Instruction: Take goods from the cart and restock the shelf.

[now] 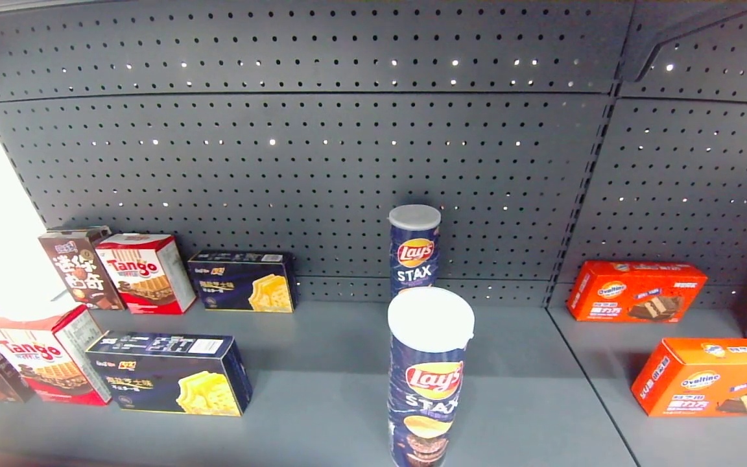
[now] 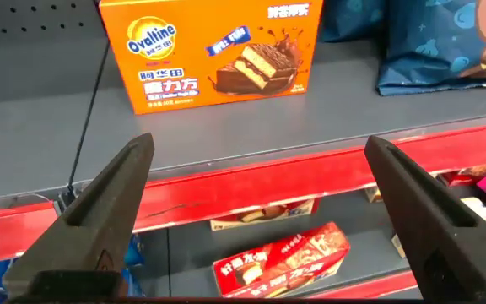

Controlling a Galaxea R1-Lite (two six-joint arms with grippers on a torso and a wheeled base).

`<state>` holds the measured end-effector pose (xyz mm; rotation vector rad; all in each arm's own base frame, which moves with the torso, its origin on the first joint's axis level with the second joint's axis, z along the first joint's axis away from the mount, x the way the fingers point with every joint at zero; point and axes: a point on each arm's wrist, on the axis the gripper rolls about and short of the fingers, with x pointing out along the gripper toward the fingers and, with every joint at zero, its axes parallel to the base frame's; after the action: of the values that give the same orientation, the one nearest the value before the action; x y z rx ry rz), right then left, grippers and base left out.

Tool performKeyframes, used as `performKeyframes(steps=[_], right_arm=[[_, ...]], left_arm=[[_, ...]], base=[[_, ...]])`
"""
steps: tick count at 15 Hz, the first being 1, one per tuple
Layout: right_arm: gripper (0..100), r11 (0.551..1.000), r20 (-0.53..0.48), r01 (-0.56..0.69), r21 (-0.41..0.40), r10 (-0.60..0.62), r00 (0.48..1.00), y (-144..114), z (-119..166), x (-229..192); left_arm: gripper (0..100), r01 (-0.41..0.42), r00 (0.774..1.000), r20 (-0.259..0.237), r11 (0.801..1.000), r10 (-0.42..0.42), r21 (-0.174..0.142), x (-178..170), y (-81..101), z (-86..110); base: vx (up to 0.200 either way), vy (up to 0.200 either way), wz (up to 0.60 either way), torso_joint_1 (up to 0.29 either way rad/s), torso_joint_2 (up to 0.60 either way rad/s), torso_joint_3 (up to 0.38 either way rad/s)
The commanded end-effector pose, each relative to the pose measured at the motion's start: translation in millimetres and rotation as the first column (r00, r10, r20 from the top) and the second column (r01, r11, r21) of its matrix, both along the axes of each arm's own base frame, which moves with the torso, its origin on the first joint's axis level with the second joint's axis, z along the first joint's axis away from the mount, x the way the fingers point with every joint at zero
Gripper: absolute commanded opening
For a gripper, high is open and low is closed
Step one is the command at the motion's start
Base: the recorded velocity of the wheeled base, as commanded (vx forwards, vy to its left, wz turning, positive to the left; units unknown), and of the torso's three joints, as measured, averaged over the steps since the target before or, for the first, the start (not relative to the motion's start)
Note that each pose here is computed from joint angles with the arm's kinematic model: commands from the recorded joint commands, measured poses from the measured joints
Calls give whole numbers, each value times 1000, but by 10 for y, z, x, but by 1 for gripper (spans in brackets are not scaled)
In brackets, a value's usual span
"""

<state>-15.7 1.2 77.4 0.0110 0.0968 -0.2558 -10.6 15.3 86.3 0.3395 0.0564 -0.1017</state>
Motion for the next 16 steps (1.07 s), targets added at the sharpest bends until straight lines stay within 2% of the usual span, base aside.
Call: performKeyframes(steps=[1, 2, 5, 10, 16], right_arm=[[100, 992, -4, -130, 1, 130, 992, -8, 1, 4], [100, 982, 22, -189, -4, 189, 982, -16, -4, -16], [100, 980, 85, -197, -10, 197, 977, -24, -14, -63], [100, 980, 83, -198, -10, 199, 977, -24, -18, -62], [100, 980, 85, -198, -10, 199, 976, -24, -14, -63]], left_arm=[[100, 11, 1000, 2, 1000, -11, -7, 0, 2, 0], [100, 24, 1000, 0, 1000, -24, -17, 3, 3, 0], [100, 27, 1000, 0, 999, -27, -22, 2, 5, -2], [100, -3, 1000, 29, 999, 4, -37, -27, 17, -8], [100, -5, 1000, 27, 999, 6, -36, -26, 15, -4]], base=[[0, 0, 0, 0, 0, 0], [0, 0, 0, 0, 0, 0], [0, 0, 0, 0, 0, 0], [0, 0, 0, 0, 0, 0], [0, 0, 0, 0, 0, 0]])
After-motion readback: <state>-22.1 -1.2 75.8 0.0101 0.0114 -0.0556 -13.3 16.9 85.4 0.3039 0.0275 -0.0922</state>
